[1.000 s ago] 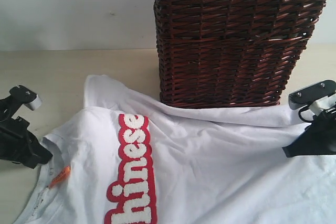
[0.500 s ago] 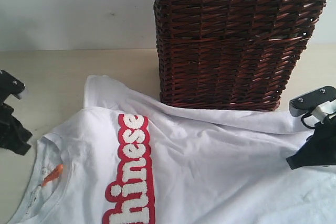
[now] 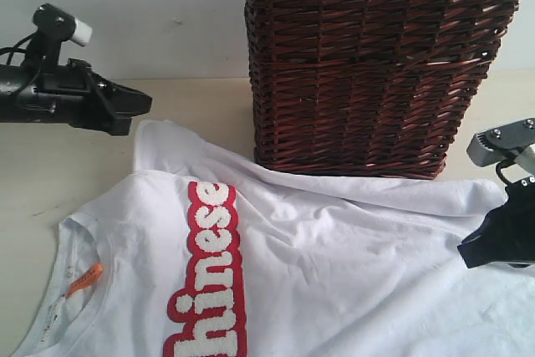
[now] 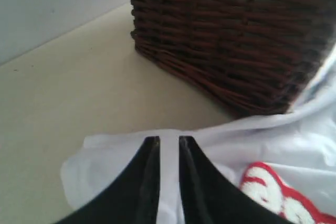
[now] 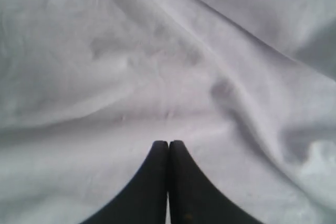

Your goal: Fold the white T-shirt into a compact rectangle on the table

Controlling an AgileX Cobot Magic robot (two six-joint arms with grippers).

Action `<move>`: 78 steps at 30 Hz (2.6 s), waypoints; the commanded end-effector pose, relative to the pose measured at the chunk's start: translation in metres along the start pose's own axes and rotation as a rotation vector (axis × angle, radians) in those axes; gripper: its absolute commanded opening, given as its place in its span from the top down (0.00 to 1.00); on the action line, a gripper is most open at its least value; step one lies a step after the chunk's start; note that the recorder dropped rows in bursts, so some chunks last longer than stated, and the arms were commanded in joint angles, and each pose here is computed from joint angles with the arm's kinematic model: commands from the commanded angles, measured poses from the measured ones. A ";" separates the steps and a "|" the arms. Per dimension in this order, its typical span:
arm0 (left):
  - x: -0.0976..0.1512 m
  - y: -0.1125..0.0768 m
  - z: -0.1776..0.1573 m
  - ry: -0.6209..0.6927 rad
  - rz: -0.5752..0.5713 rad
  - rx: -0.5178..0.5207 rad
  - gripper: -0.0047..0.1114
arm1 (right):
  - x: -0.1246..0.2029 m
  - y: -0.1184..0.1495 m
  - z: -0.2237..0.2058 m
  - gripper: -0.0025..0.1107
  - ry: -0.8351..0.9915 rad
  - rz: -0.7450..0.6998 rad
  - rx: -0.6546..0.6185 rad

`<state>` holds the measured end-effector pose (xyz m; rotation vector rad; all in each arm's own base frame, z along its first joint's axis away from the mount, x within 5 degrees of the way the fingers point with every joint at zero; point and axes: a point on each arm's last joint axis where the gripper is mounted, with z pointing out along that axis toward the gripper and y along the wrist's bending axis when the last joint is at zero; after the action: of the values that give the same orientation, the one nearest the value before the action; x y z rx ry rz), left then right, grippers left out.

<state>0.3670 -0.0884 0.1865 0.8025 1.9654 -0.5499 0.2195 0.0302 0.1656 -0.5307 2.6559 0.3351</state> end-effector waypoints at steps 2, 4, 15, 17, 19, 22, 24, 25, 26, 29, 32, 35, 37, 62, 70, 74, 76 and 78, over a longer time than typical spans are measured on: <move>0.006 0.026 0.035 0.012 -0.092 -0.015 0.76 | 0.003 0.007 -0.003 0.98 0.024 0.003 -0.062; 0.009 0.027 0.038 0.028 -0.080 -0.005 0.77 | 0.006 0.008 -0.001 0.98 0.050 0.006 -0.083; 0.040 0.021 0.046 0.224 -0.028 0.093 0.78 | 0.015 0.005 0.019 0.98 0.144 -0.070 -0.136; 0.047 0.022 0.049 0.240 -0.012 0.089 0.78 | 0.015 0.005 0.020 0.98 0.150 -0.072 -0.139; 0.054 0.023 0.053 0.253 0.006 0.100 0.78 | 0.017 0.004 0.021 0.98 0.162 -0.107 -0.139; 0.062 0.022 0.059 0.262 0.031 0.115 0.87 | 0.019 0.002 0.021 0.98 0.190 -0.162 -0.126; 0.065 0.022 0.063 0.255 0.055 0.118 0.96 | 0.020 0.002 0.021 0.98 0.198 -0.172 -0.121; 0.066 0.023 0.065 0.254 0.069 0.118 0.96 | 0.020 0.002 0.021 0.98 0.197 -0.169 -0.119; 0.066 0.024 0.067 0.252 0.074 0.115 0.96 | 0.020 0.001 0.021 0.98 0.195 -0.169 -0.118; 0.063 0.031 0.072 0.243 0.121 0.096 0.96 | 0.020 0.001 0.021 0.98 0.196 -0.167 -0.118; 0.054 0.042 0.076 0.232 0.193 0.052 0.96 | 0.021 0.004 0.020 0.98 0.212 -0.162 -0.147; 0.043 0.052 0.081 0.211 0.223 0.008 0.96 | 0.025 0.009 0.018 0.98 0.247 -0.143 -0.198; 0.035 0.058 0.085 0.190 0.241 -0.004 0.96 | 0.027 0.011 0.017 0.98 0.270 -0.114 -0.222; -0.090 0.035 -0.043 -0.082 -0.044 -0.267 0.96 | -0.023 -0.004 -0.073 0.98 -0.432 -0.045 0.341; -0.154 -0.003 -0.120 -0.387 -0.091 -0.300 0.96 | -0.003 0.033 -0.199 0.98 -1.114 -0.049 0.583; -0.151 -0.011 -0.140 -0.414 -0.138 -0.282 0.96 | 0.023 0.054 -0.225 0.98 -1.220 -0.117 0.597; -0.146 -0.014 -0.147 -0.413 -0.147 -0.281 0.96 | 0.038 0.064 -0.230 0.98 -1.200 -0.190 0.599; -0.137 -0.016 -0.153 -0.388 -0.130 -0.295 0.96 | 0.052 0.072 -0.225 0.98 -1.088 -0.276 0.586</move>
<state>0.3280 -0.0479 0.3835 0.3525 1.6783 -0.4404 0.0850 0.0042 0.3641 -0.2112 1.3996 -0.1694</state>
